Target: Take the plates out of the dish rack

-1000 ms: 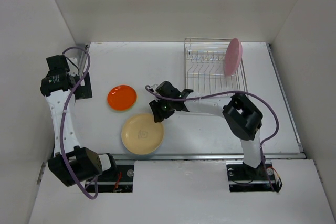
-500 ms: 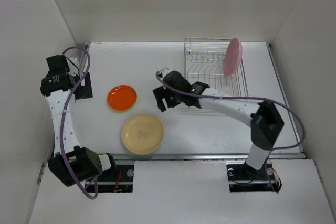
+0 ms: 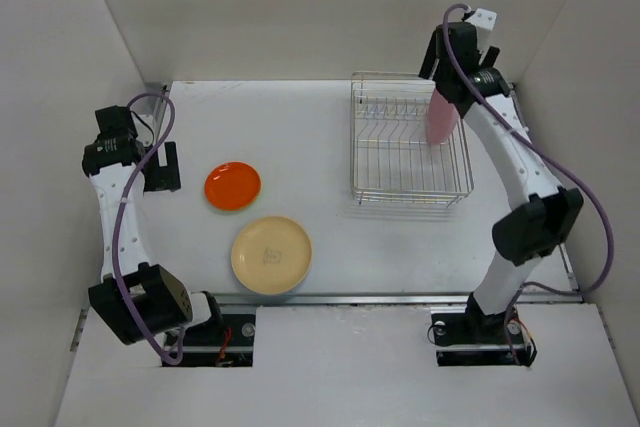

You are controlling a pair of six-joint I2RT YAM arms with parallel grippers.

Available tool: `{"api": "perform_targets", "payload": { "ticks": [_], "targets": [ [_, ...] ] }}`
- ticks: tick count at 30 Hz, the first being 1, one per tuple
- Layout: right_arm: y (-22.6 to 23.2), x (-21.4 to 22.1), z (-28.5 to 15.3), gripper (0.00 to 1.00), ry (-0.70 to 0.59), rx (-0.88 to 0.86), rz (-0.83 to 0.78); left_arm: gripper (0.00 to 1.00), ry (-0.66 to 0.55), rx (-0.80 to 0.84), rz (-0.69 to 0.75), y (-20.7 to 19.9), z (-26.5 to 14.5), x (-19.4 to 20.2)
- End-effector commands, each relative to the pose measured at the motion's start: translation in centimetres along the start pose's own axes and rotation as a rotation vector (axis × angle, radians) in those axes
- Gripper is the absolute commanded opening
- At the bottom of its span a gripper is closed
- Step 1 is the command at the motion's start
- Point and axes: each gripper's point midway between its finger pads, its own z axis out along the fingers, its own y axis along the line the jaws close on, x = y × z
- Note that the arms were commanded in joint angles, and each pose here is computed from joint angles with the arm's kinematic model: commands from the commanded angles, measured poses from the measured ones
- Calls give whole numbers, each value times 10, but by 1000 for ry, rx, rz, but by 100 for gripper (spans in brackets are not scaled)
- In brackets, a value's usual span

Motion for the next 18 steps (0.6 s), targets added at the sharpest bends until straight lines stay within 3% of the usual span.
{"api": "perform_targets", "payload": {
  "ticks": [1,5,7,8,9,10,12,13,14,18],
  "targets": [
    [-25,38,40,92,109,161,-95,96,5,5,-6,0,0,3],
    [-43,61,77,81,175,227,-116,96,6,-4,-6,1,-1,3],
    [-52,67,89,67,191,253,-118,96,8,-13,-6,3,-1,3],
    [-52,81,99,47,214,270,-139,96,8,-13,-6,3,-3,3],
    [-52,81,99,47,215,270,-140,96,8,-13,-6,3,-3,3],
    [-54,89,102,32,227,288,-155,96,8,-13,-6,3,-3,3],
    [-57,92,103,18,229,300,-162,96,8,-13,-6,3,-3,3],
    [-58,91,102,6,226,309,-164,96,8,-13,-6,3,-2,1],
    [-62,89,100,1,219,322,-166,96,8,-13,-6,3,-2,1],
    [-63,64,77,0,145,358,-161,96,13,10,-6,0,-4,-1]
  ]
}}
